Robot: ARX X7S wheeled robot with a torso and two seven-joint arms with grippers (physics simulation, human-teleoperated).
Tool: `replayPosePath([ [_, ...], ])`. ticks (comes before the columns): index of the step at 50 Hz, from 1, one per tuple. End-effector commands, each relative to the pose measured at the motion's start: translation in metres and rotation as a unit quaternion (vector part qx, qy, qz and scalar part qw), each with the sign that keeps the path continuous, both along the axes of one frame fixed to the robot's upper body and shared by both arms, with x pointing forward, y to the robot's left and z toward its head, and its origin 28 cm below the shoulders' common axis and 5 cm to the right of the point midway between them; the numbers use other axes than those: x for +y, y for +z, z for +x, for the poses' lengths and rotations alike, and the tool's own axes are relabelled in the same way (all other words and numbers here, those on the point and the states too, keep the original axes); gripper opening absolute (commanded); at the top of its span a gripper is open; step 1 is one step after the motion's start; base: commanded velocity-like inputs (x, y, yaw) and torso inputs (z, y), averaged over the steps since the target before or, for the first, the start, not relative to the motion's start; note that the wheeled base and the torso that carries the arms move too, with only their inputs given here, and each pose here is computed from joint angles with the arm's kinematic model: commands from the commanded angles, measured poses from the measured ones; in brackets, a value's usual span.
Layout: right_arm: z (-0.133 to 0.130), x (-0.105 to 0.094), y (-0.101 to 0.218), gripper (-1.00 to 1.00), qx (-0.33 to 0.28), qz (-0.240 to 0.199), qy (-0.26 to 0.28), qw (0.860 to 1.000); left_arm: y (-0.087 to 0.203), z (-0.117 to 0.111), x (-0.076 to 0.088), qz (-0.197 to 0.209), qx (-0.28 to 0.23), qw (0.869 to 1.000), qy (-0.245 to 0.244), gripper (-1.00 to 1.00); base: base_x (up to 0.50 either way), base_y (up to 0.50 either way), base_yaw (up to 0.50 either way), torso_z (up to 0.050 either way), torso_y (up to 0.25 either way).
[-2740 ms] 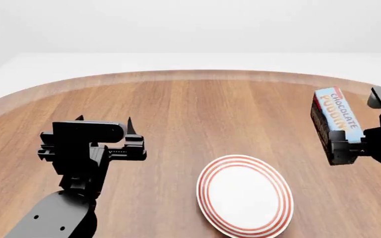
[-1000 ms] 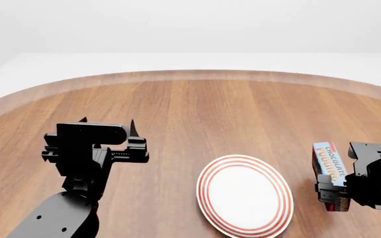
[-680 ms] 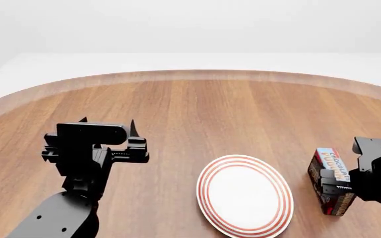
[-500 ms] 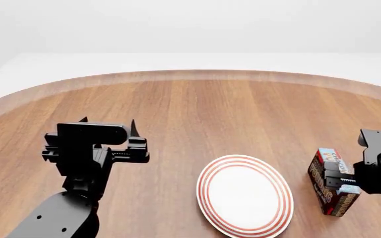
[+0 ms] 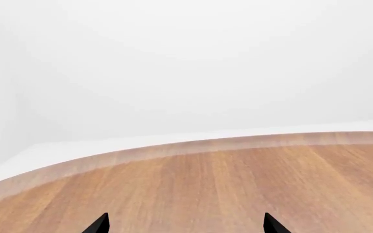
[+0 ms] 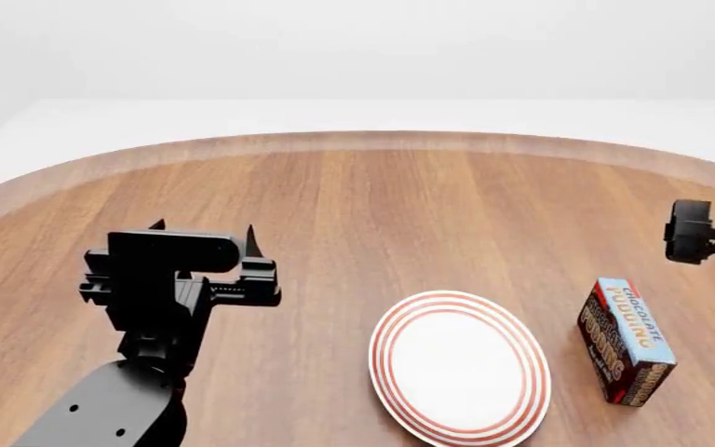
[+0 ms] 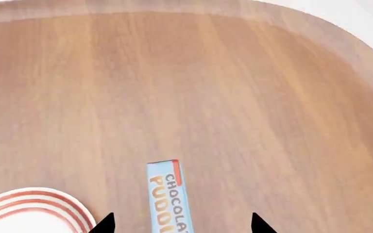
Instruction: Put the chocolate pudding to the right of the plate.
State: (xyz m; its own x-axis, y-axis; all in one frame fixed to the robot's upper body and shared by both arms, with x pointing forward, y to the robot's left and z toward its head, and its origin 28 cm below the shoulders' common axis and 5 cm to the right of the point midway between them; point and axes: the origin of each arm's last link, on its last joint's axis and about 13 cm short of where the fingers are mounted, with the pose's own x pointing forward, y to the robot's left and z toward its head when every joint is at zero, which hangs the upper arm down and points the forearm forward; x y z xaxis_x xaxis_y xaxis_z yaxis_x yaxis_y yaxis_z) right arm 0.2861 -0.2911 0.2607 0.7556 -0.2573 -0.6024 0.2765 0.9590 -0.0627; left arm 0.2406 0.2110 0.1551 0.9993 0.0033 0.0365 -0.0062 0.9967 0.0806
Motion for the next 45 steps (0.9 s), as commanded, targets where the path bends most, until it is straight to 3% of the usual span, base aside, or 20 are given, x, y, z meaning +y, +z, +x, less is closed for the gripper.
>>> replayPosePath([
  [1, -0.023, 0.022, 0.026, 1.0, -0.107, -0.008, 0.035, 0.994, 0.001, 0.001, 0.001, -0.001, -0.002, 1.0, 0.002, 1.0, 0.0, 0.0, 0.0, 0.0, 0.0],
  [11, -0.06, 0.07, 0.035, 1.0, -0.2, -0.055, 0.085, 0.975, 0.007, 0.001, -0.001, 0.0, -0.009, 1.0, 0.0, 1.0, 0.0, 0.0, 0.0, 0.0, 0.0],
  [12, -0.064, 0.078, 0.032, 1.0, -0.212, -0.086, 0.085, 0.97, 0.007, 0.0, -0.002, 0.0, -0.009, 1.0, -0.002, 1.0, 0.0, 0.0, 0.0, 0.0, 0.0],
  [15, -0.078, 0.094, 0.03, 1.0, -0.256, -0.117, 0.095, 0.955, 0.01, -0.001, -0.001, -0.001, -0.011, 1.0, -0.002, 1.0, 0.0, 0.0, 0.0, 0.0, 0.0],
  [21, -0.102, 0.122, 0.022, 1.0, -0.353, -0.122, 0.131, 0.918, 0.016, -0.001, -0.001, -0.003, -0.02, 1.0, 0.0, 1.0, 0.0, 0.0, 0.0, 0.0, 0.0],
  [25, -0.106, 0.13, 0.011, 1.0, -0.386, -0.139, 0.124, 0.904, 0.019, -0.001, -0.001, -0.001, -0.03, 1.0, 0.006, 1.0, 0.0, 0.0, 0.0, 0.0, 0.0],
  [28, -0.108, 0.137, 0.0, 1.0, -0.4, -0.179, 0.119, 0.891, 0.021, -0.002, -0.001, -0.002, -0.033, 0.999, 0.005, 1.0, 0.0, 0.0, 0.0, 0.0, 0.0],
  [35, -0.11, 0.15, -0.011, 1.0, -0.433, -0.192, 0.131, 0.871, 0.029, -0.002, -0.002, -0.003, -0.044, 0.999, 0.002, 1.0, 0.0, 0.0, 0.0, 0.0, 0.0],
  [38, -0.109, 0.153, -0.013, 1.0, -0.438, -0.207, 0.133, 0.865, 0.032, -0.003, -0.002, -0.003, -0.05, 0.999, 0.002, 1.0, 0.0, 0.0, 0.0, 0.0, 0.0],
  [45, -0.111, 0.158, -0.01, 1.0, -0.447, -0.188, 0.147, 0.862, 0.042, -0.005, -0.003, 0.002, -0.069, 0.998, 0.002, 1.0, 0.0, 0.0, 0.0, 0.0, 0.0],
])
